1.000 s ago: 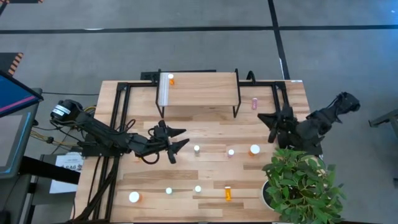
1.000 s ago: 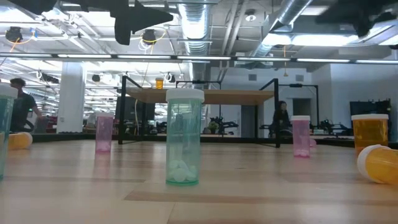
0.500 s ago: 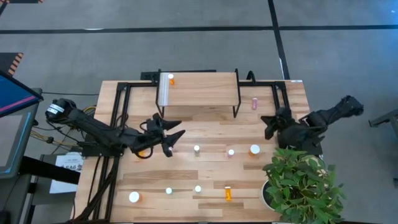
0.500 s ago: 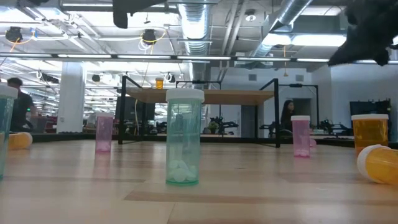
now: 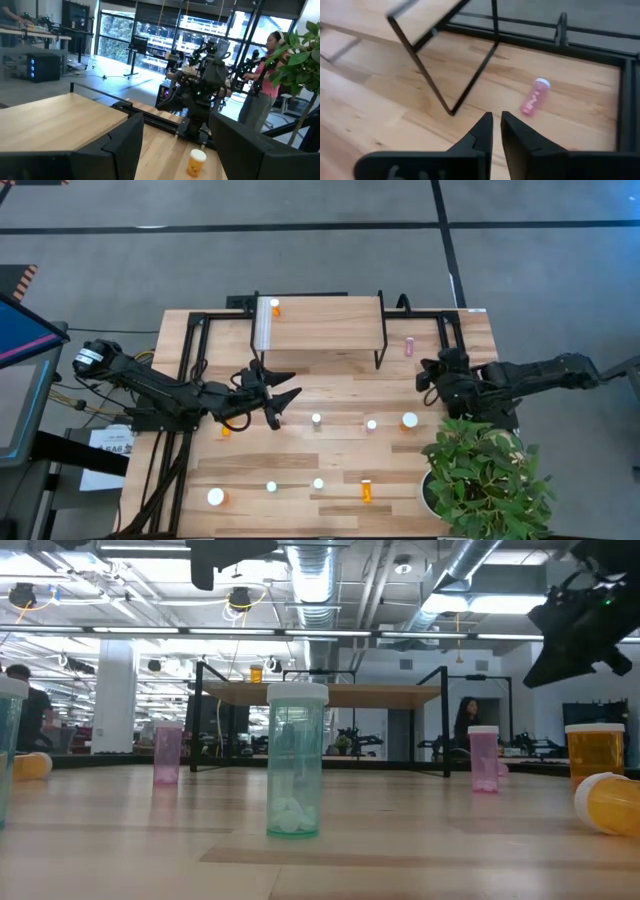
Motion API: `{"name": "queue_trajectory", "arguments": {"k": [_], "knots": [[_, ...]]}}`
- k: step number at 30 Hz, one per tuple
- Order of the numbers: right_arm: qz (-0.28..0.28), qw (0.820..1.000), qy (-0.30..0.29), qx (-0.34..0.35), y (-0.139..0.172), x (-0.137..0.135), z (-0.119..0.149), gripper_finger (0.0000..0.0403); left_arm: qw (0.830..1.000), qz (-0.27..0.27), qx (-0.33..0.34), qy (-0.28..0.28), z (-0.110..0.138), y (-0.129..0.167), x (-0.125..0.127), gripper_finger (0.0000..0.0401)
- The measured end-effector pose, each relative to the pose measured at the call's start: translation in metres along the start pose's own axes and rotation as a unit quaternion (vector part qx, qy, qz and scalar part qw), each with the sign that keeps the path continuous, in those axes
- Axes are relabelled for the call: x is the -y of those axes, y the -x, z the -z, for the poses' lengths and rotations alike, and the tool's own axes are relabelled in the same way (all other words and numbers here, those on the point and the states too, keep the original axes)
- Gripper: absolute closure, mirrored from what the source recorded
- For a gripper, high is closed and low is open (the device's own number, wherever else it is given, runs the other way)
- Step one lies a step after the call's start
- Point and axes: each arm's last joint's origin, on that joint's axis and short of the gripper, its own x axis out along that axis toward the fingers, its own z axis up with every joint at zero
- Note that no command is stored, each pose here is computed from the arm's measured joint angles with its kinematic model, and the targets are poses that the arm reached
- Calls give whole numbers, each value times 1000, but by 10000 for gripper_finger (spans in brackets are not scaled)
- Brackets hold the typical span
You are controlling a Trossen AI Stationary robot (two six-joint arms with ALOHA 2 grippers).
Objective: Pick and place medicine bottles onto shelf by color
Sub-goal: Put the top pink pill bottle on the shelf
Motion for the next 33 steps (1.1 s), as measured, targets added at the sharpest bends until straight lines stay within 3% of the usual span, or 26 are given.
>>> {"name": "queue_trajectory", "arguments": {"k": [9,15,21,28,33], "knots": [[56,998,6,-39,-20,-3,-2,244,1000,0,-2,0,0,0,0,186],[63,995,19,-81,-43,-8,-6,197,1000,0,-2,0,0,0,0,186],[95,986,20,-132,-71,2,-12,184,1000,-1,-7,0,2,0,0,186],[79,987,-9,-141,-103,17,-27,187,1000,-1,-16,-3,3,0,0,186],[106,984,-22,-144,-119,27,-28,186,1000,10,-21,-4,4,0,0,186]]}}
